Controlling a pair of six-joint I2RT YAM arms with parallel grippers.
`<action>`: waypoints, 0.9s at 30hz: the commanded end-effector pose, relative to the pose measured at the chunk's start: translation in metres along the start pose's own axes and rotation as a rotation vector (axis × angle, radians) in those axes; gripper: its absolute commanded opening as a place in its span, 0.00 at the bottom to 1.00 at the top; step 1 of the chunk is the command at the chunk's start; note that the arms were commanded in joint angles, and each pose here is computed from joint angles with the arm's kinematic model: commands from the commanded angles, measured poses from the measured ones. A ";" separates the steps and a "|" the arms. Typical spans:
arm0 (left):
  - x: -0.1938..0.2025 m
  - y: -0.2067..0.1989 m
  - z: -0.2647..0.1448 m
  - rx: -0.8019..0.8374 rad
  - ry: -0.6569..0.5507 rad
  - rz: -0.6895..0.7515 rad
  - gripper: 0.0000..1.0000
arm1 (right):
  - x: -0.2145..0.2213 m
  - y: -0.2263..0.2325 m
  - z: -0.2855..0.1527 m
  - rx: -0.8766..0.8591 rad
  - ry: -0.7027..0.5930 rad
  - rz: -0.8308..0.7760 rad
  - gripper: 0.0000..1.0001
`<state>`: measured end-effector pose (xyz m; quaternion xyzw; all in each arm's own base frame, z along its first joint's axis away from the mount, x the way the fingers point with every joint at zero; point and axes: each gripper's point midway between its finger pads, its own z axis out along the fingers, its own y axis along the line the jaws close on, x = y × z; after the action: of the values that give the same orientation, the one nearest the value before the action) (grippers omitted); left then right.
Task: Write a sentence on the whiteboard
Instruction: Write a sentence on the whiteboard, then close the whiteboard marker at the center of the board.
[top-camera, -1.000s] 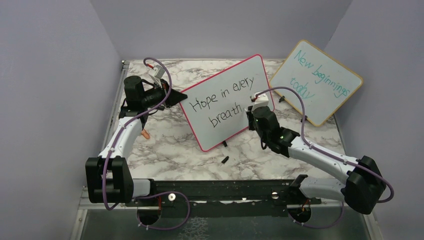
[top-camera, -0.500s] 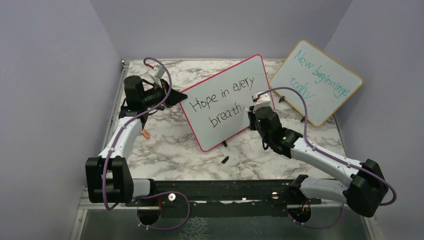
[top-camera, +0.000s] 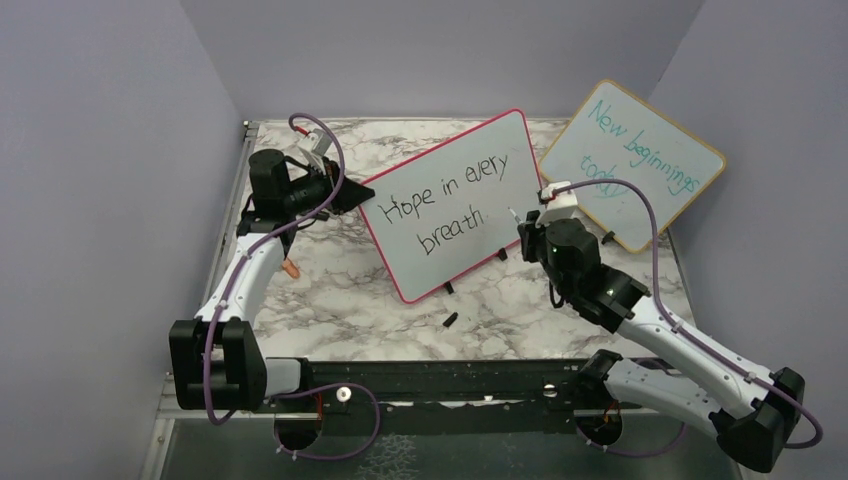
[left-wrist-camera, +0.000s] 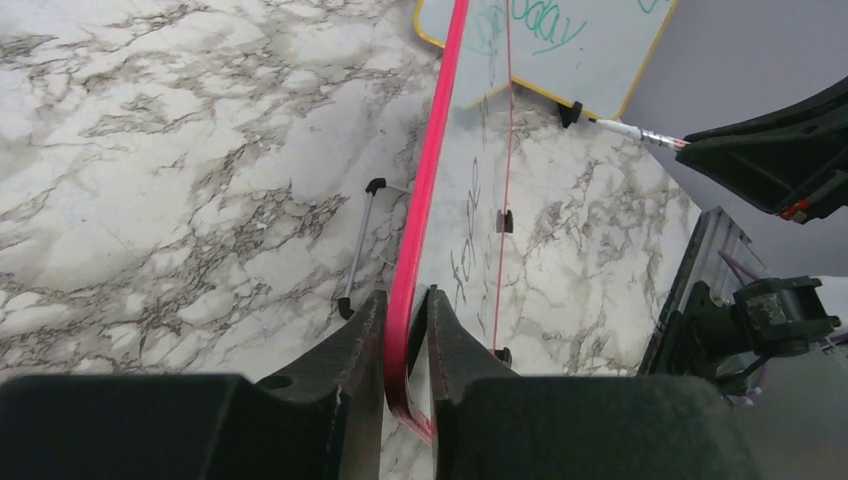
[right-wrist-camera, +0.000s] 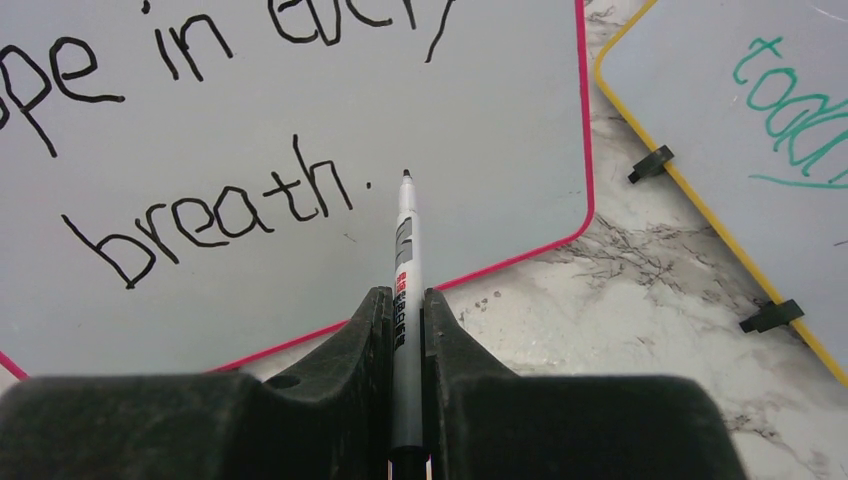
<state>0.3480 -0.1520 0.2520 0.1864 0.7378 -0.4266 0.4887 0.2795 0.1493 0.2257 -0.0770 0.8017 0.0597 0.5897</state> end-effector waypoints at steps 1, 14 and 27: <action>0.001 0.018 -0.009 -0.149 0.014 0.031 0.24 | -0.017 -0.015 -0.013 0.053 -0.020 0.017 0.01; -0.004 -0.018 -0.042 -0.231 -0.019 0.066 0.99 | -0.034 -0.032 -0.042 0.064 -0.068 0.056 0.01; 0.056 -0.084 -0.059 -0.160 0.034 -0.106 0.99 | -0.022 -0.036 -0.059 0.023 -0.084 0.128 0.01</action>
<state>0.2522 -0.1531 0.2621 0.1656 0.7668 -0.3631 0.5027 0.2419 0.1079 0.2728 -0.0253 0.7752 0.0864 0.6253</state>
